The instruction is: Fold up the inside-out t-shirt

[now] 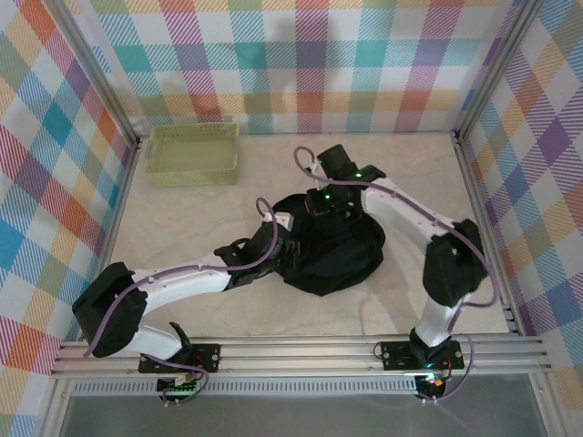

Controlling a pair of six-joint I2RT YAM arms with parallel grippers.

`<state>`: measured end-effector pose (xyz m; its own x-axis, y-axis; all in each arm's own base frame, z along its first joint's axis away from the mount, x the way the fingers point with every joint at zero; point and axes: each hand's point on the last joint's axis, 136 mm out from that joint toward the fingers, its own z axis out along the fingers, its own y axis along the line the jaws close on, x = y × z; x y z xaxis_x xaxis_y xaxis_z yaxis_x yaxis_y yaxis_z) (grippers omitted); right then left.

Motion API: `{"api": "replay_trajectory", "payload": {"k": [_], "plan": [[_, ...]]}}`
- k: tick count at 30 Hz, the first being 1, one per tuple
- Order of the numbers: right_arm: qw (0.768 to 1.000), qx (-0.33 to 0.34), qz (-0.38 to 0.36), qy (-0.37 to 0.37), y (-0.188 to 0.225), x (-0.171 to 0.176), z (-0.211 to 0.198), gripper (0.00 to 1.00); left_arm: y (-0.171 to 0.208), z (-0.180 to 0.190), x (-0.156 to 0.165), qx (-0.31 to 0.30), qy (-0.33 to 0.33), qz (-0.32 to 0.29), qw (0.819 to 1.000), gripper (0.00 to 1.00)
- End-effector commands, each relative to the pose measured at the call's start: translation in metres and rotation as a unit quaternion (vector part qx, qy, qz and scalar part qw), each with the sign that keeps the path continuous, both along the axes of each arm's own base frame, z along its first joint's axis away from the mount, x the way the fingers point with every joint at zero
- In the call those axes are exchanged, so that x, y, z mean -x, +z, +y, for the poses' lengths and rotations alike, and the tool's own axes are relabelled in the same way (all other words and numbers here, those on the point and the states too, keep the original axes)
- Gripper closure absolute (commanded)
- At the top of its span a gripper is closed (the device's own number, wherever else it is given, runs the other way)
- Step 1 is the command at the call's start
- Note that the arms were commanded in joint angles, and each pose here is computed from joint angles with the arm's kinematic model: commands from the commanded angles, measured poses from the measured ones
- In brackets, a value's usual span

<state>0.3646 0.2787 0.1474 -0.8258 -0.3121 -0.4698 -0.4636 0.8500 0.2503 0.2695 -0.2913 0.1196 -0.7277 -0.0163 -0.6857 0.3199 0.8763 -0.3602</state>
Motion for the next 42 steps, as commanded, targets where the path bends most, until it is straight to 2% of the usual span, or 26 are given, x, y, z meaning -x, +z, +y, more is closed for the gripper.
{"api": "replay_trajectory", "payload": {"k": [1,4,7,10,13,16,21,31,33,38,42], "plan": [[0.995,0.050,-0.076,-0.026,0.010,-0.052,-0.006,0.90,-0.012,0.004,0.005,-0.006,0.005,0.017,1.000,0.96],[0.992,0.083,-0.085,-0.036,0.014,-0.057,-0.014,0.75,-0.016,0.005,-0.001,-0.008,0.018,0.023,1.000,0.95],[0.991,0.093,-0.095,-0.033,0.024,-0.038,-0.022,0.59,-0.019,0.008,-0.009,0.003,0.028,0.032,0.999,0.95],[0.992,0.083,-0.089,-0.021,0.030,-0.002,-0.024,0.53,-0.022,0.009,-0.014,0.017,0.033,0.038,0.999,0.95],[0.994,0.076,-0.074,0.001,0.026,0.033,-0.018,0.52,-0.021,0.007,-0.016,0.022,0.032,0.037,0.999,0.95],[0.995,0.084,-0.055,0.008,0.014,0.055,-0.013,0.52,-0.021,0.007,-0.017,0.023,0.031,0.036,0.999,0.95],[0.992,0.118,-0.042,-0.011,-0.013,0.052,-0.021,0.55,-0.020,0.008,-0.016,0.024,0.029,0.036,0.999,0.94],[0.966,0.244,-0.071,-0.057,-0.057,0.011,-0.042,0.60,-0.016,0.008,-0.013,0.033,0.026,0.033,0.999,0.94],[0.964,0.249,-0.070,-0.062,-0.061,0.006,-0.043,0.67,-0.016,0.009,-0.013,0.033,0.026,0.033,0.999,0.94],[0.968,0.230,-0.076,-0.066,-0.050,0.007,-0.040,0.98,-0.015,0.011,-0.013,0.032,0.029,0.030,0.999,0.94],[0.982,0.165,-0.081,-0.048,-0.012,0.021,-0.030,1.00,-0.010,0.013,-0.015,0.038,0.032,0.026,0.998,0.94]]}}
